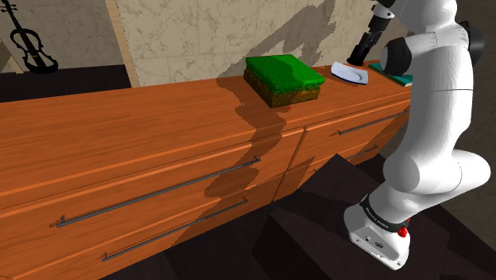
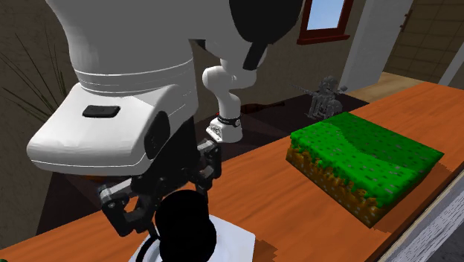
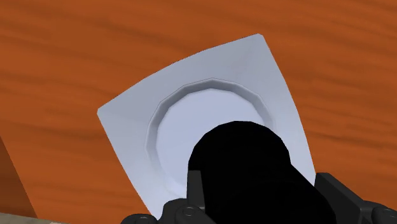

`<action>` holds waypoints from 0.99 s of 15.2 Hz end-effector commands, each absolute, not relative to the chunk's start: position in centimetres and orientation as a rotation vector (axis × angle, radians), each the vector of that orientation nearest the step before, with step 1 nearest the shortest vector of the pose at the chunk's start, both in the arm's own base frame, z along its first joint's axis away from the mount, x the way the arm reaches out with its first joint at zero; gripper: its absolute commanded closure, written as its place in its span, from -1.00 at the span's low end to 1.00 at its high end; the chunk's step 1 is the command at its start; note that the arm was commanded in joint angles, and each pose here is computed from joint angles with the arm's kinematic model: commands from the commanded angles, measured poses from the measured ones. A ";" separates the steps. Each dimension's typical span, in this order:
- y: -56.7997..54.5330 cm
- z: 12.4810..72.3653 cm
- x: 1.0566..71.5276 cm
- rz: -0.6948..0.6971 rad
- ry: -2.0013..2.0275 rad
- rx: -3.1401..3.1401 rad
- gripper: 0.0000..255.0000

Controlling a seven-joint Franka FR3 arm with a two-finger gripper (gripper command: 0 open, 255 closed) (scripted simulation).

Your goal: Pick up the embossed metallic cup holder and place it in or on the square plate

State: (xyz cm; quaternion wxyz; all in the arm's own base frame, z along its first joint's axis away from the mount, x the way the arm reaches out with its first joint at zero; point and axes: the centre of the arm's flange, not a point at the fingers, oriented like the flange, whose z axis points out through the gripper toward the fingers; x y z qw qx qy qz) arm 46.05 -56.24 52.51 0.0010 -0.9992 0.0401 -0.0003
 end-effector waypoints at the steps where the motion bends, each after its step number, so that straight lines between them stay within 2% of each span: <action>1: -56.2 51.4 46.0 -0.002 0.125 -3.138 1.00; 10: -56.2 46.7 46.0 -0.002 0.125 -3.138 1.00; 15: -56.2 46.7 46.0 -0.002 0.125 -3.138 1.00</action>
